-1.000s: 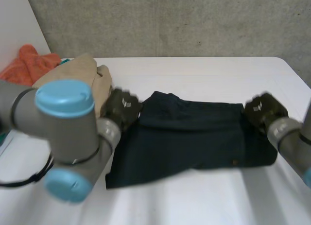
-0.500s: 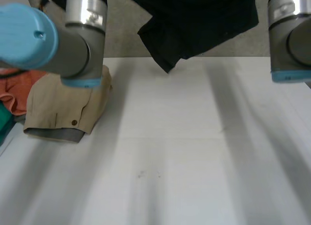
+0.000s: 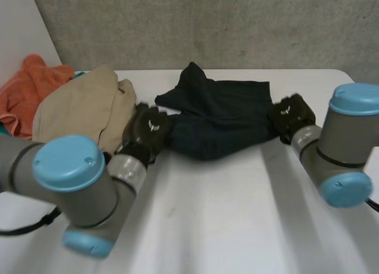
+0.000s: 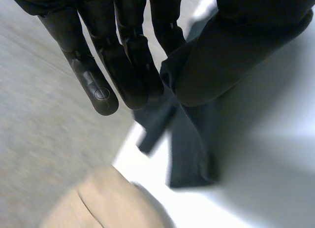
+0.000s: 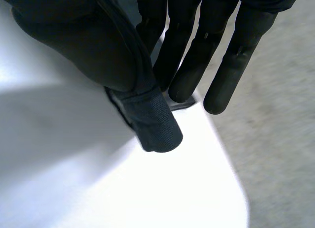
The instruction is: Fold the laundry.
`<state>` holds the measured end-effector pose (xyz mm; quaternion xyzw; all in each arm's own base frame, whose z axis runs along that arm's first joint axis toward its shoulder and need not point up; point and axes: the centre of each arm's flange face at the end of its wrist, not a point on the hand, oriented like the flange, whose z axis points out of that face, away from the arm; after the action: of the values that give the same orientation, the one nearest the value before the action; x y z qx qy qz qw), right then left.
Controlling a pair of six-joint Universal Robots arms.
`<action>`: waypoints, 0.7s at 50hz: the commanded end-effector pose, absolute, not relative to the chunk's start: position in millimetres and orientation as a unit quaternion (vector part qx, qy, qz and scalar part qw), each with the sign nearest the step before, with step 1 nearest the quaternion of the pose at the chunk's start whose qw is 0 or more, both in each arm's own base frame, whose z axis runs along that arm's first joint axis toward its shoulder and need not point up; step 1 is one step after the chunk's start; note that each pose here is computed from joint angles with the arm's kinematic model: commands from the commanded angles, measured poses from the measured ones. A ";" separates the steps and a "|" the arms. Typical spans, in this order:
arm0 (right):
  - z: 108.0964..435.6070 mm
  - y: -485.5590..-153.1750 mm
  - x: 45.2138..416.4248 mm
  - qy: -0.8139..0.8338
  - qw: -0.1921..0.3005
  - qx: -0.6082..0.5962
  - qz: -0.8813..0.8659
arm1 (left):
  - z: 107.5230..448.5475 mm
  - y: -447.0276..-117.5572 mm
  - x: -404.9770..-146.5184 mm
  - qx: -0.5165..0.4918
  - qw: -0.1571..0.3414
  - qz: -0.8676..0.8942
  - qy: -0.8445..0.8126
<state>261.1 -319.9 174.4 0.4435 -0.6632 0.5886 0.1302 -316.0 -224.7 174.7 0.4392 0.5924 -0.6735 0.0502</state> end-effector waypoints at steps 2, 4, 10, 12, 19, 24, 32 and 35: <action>183.0 -248.6 233.1 -0.716 0.114 0.523 0.448 | 197.0 -145.4 -269.1 0.507 0.058 -0.547 0.664; 182.2 -233.6 227.4 -0.715 0.117 0.549 0.416 | 198.0 -126.5 -262.1 0.529 0.052 -0.511 0.676; 173.1 -201.9 203.1 -0.712 0.132 0.607 0.329 | 195.3 -63.1 -242.2 0.616 0.029 -0.385 0.686; 171.9 -199.8 200.5 -0.715 0.132 0.605 0.326 | 196.3 -60.3 -244.2 0.617 0.025 -0.390 0.683; 163.2 -188.7 193.5 -0.727 0.124 0.604 0.304 | 205.1 -72.2 -255.1 0.586 0.014 -0.428 0.688; 167.1 -196.9 189.9 -0.730 0.130 0.591 0.319 | 214.3 -93.0 -267.0 0.569 0.016 -0.460 0.682; 194.4 -269.3 198.0 -0.690 0.186 0.471 0.517 | 209.4 -199.8 -313.8 0.471 0.040 -0.589 0.656; 197.4 -285.9 203.1 -0.675 0.186 0.442 0.561 | 204.5 -236.6 -337.5 0.434 0.045 -0.652 0.620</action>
<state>194.6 -247.2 183.6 0.5138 -0.7076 0.4529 0.1736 -303.5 -171.4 212.0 0.4971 0.6658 -0.5554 0.0328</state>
